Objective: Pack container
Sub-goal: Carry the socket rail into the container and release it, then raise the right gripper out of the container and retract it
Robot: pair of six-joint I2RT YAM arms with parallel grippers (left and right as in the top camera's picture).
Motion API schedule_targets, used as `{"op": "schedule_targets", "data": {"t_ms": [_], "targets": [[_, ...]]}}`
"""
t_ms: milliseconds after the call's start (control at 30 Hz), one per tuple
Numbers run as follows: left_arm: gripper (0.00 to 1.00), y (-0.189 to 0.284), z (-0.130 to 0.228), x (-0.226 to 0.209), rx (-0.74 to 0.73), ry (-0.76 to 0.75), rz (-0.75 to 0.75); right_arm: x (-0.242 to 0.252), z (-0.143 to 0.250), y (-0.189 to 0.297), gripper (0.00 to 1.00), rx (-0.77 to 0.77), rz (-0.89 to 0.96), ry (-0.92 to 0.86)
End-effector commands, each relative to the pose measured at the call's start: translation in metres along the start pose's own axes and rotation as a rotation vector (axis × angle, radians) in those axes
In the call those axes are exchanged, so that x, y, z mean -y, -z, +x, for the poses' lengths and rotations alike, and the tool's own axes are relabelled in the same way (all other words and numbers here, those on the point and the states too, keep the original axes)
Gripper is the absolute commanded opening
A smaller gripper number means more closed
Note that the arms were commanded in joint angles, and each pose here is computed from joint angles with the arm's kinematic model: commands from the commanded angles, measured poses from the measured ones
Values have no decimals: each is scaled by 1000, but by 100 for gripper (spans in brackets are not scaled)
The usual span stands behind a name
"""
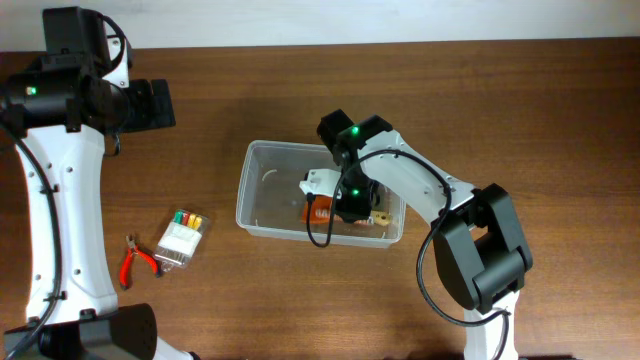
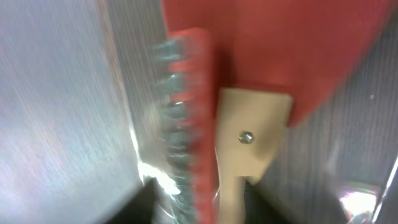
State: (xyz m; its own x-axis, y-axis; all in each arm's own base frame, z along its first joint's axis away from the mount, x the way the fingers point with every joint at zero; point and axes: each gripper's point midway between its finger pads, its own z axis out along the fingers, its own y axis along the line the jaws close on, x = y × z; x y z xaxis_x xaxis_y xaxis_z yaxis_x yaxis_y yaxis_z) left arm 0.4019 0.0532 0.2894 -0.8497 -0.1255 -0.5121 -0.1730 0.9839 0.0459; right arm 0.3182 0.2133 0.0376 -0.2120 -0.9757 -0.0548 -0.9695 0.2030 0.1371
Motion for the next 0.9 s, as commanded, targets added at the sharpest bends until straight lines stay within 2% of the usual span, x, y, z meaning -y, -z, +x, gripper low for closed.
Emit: {"op": "schedule_targets", "data": {"t_ms": [0, 67, 233, 333, 400, 533, 633, 867], "targets": [[99, -4, 2, 1, -16, -1, 9, 5, 2, 7, 69, 15, 15, -13], [99, -4, 4, 1, -24, -25, 9, 14, 7, 12, 82, -6, 57, -61], [99, -4, 9, 1, -40, -93, 9, 49, -1, 74, 86, 52, 224, -194], [99, -4, 12, 1, -54, -144, 11, 75, -5, 168, 98, 205, 402, -317], [99, -4, 20, 0, -86, -185, 13, 96, 9, 233, 99, 324, 542, -476], [99, -17, 41, 0, -171, -317, 29, 117, 53, 309, 99, 501, 663, -764], [99, -39, 71, 0, -278, -383, 45, 128, 94, 331, 99, 541, 703, -904], [99, -109, 169, 0, -531, -423, 71, 148, 186, 330, 99, 476, 736, -1106]]}}
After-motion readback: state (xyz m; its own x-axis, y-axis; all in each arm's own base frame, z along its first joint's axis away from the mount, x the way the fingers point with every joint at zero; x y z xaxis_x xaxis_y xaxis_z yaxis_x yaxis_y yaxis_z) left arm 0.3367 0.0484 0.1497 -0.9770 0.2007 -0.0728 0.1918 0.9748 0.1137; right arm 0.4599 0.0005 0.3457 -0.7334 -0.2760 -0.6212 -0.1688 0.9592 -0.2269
